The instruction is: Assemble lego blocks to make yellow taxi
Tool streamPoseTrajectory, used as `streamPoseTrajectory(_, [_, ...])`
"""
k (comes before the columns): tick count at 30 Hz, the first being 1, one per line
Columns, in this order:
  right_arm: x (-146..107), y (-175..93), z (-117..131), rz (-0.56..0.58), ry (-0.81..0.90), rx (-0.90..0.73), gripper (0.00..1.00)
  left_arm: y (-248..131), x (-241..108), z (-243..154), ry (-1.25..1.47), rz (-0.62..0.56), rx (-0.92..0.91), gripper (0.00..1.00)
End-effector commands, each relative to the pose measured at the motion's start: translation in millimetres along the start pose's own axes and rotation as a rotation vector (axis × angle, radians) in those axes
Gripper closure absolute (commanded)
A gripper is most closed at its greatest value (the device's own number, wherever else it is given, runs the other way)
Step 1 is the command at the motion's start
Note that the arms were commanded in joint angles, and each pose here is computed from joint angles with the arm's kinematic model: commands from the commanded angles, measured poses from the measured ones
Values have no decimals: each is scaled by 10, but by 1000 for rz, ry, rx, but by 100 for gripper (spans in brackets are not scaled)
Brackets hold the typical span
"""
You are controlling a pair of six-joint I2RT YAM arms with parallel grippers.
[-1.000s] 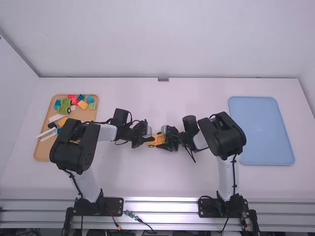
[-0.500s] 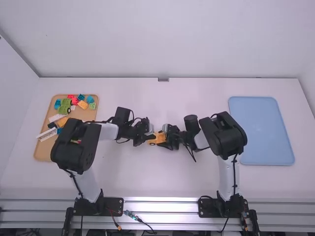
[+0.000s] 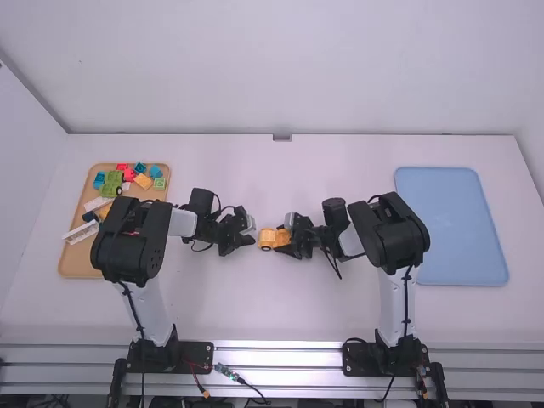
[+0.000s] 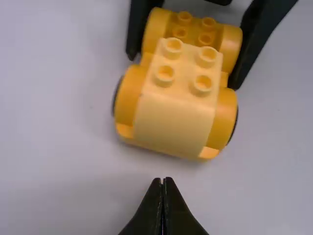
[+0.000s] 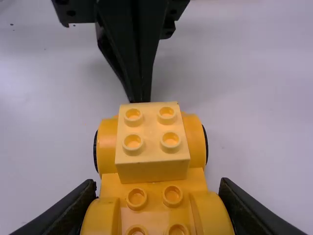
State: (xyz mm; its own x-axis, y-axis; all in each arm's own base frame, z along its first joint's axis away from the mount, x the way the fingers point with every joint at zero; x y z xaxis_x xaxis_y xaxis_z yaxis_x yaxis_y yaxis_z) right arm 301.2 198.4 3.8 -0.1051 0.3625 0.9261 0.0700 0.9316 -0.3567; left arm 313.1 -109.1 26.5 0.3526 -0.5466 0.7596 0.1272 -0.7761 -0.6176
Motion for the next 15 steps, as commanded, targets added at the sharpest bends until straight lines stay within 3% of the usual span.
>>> streamPoseTrajectory(1, [-68,19,44,13,33,9,51,-51,222,5,46,-81,-41,98])
streamPoseTrajectory(12, [-77,20,35,22,34,2,51,-1077,751,-27,87,-92,28,98])
streamPoseTrajectory(13, [-77,19,37,22,33,1,51,-1123,757,-16,62,-89,40,94])
streamPoseTrajectory(14, [-77,19,38,21,32,2,50,-1153,746,13,29,-80,57,65])
streamPoseTrajectory(15, [-77,19,39,22,30,2,48,-1165,732,33,9,-75,67,22])
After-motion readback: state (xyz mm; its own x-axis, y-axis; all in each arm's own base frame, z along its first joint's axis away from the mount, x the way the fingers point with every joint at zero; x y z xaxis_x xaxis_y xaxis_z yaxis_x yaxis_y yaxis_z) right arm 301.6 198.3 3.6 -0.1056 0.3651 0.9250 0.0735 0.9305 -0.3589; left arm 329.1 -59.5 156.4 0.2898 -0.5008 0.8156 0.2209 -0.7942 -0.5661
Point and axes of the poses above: each hand's point on the last joint's axis, 136 mm out from that joint toward the fingers, its own y axis out along the fingers, its own z axis along the line the jaws close on, x = y × z, the point moved 7 cm from there along -y, back along the fingers, and after that the axes turned 9 degrees about -y, right-handed, at the moved point
